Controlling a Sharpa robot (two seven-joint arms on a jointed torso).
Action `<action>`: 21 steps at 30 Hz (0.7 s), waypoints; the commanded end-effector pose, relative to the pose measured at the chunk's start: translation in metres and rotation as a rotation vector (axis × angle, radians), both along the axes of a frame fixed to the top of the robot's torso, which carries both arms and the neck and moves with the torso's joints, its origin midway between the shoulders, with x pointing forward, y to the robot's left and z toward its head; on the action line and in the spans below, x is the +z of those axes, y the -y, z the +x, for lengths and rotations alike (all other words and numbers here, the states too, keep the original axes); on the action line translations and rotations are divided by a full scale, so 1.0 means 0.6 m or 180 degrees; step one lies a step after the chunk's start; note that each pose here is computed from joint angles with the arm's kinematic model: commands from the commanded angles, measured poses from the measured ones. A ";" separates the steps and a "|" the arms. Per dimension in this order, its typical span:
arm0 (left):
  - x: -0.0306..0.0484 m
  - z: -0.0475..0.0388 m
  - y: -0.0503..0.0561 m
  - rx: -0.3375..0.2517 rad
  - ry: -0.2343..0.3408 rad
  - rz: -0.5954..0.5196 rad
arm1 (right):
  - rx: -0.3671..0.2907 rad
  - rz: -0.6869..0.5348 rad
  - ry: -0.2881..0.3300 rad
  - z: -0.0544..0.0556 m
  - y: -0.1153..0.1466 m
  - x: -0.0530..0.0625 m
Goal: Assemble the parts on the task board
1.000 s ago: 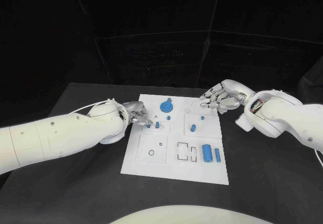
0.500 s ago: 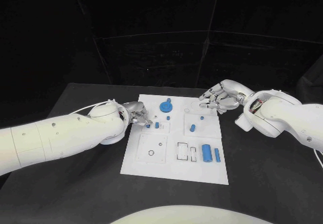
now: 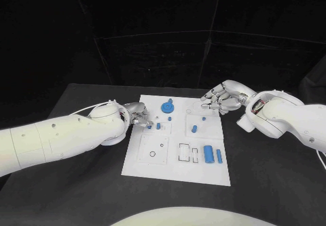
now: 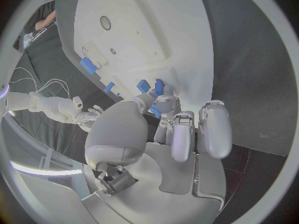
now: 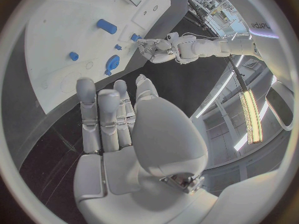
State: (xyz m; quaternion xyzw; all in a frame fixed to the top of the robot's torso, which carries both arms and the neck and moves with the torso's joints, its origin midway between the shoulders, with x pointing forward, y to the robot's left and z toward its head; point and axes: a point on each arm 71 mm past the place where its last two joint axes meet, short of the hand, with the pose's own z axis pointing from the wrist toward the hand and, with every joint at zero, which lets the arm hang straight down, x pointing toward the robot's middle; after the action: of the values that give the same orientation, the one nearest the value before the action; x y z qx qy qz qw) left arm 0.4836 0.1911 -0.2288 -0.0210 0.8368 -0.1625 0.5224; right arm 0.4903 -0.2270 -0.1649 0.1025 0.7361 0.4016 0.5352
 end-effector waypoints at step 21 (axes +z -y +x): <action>-0.006 0.011 -0.008 0.0076 -0.0064 -0.0095 | 0.0031 0.0013 0.0005 0.000 -0.002 0.002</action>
State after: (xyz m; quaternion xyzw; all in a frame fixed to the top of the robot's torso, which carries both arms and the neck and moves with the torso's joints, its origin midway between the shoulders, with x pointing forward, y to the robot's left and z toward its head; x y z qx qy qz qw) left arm 0.4905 0.1976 -0.2323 -0.0406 0.8397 -0.1579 0.5179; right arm 0.4902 -0.2267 -0.1649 0.1022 0.7365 0.4019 0.5345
